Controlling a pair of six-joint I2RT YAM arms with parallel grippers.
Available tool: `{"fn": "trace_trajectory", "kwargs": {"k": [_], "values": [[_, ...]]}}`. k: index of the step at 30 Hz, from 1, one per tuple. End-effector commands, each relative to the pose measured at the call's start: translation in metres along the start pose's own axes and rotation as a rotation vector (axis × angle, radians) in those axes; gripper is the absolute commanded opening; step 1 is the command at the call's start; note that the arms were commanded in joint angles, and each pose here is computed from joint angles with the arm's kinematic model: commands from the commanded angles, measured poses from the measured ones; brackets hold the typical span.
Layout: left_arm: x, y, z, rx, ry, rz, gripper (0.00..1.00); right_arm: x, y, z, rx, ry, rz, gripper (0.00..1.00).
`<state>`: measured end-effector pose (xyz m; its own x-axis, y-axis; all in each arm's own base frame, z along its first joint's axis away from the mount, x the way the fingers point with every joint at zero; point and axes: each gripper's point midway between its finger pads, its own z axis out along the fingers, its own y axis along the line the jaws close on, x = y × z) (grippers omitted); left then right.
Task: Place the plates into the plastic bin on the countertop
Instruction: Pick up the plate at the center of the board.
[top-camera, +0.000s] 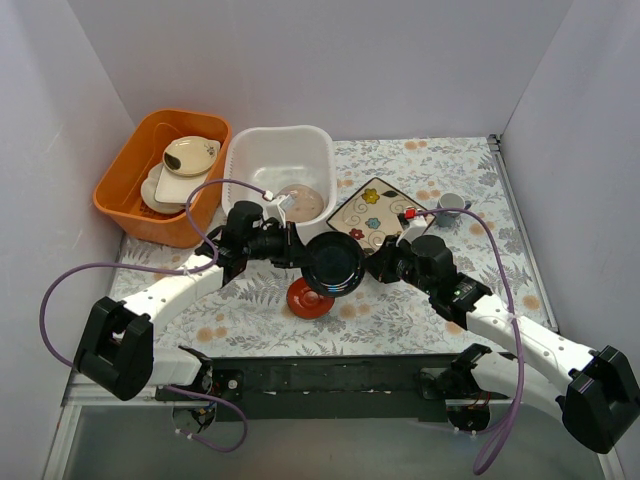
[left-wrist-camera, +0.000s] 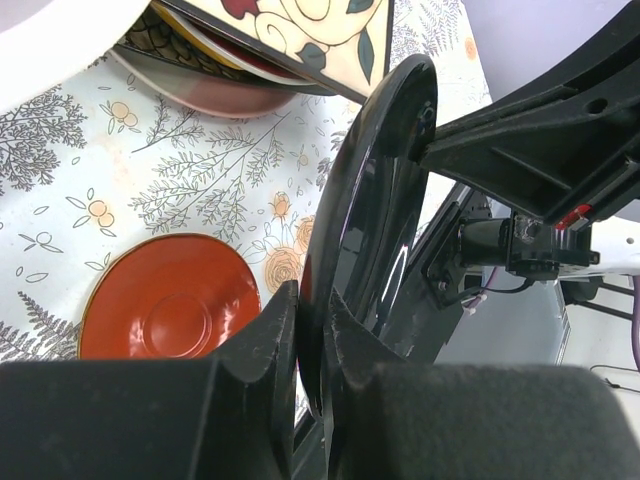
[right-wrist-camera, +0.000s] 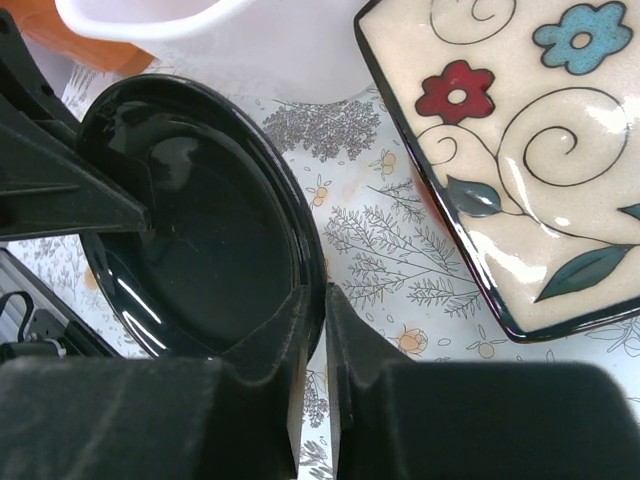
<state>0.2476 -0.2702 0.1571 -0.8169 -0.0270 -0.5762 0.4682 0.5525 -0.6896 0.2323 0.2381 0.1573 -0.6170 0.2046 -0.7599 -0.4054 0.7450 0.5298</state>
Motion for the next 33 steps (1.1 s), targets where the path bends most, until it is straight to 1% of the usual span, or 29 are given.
{"fn": "trace_trajectory", "kwargs": {"k": [1, 5, 6, 8, 9, 10, 11, 14, 15, 18, 21, 33], "values": [[-0.009, 0.009, -0.002, -0.073, -0.041, 0.023, 0.0, -0.027, 0.038, -0.004, -0.153, -0.079, -0.019, 0.22], [-0.012, 0.011, -0.002, -0.095, -0.043, 0.019, 0.0, -0.028, 0.038, -0.007, -0.158, -0.087, -0.021, 0.32], [-0.013, 0.012, -0.002, -0.099, -0.047, 0.02, 0.0, -0.029, 0.038, -0.007, -0.157, -0.089, -0.028, 0.4], [-0.016, 0.013, -0.002, -0.113, -0.058, 0.02, 0.0, -0.029, 0.037, -0.007, -0.153, -0.089, -0.032, 0.47], [-0.018, 0.014, -0.002, -0.12, -0.062, 0.024, 0.0, -0.029, 0.036, -0.007, -0.148, -0.088, -0.033, 0.55], [-0.02, 0.013, -0.003, -0.125, -0.066, 0.025, 0.0, -0.028, 0.034, -0.007, -0.143, -0.086, -0.033, 0.59], [-0.022, 0.015, -0.004, -0.139, -0.075, 0.029, 0.0, -0.028, 0.033, -0.007, -0.137, -0.083, -0.034, 0.67], [-0.028, 0.016, -0.007, -0.163, -0.089, 0.045, 0.0, -0.027, 0.031, -0.007, -0.131, -0.084, -0.036, 0.79], [-0.029, 0.015, -0.008, -0.168, -0.089, 0.049, 0.0, -0.025, 0.03, -0.007, -0.128, -0.08, -0.037, 0.87], [-0.034, 0.011, -0.011, -0.164, -0.105, 0.055, 0.0, -0.024, 0.028, -0.007, -0.121, -0.079, -0.046, 0.97], [-0.036, 0.01, -0.012, -0.168, -0.115, 0.056, 0.0, -0.025, 0.027, -0.009, -0.121, -0.085, -0.053, 0.98], [-0.041, 0.007, -0.014, -0.164, -0.139, 0.055, 0.0, -0.023, 0.023, -0.011, -0.11, -0.085, -0.058, 0.98]]}}
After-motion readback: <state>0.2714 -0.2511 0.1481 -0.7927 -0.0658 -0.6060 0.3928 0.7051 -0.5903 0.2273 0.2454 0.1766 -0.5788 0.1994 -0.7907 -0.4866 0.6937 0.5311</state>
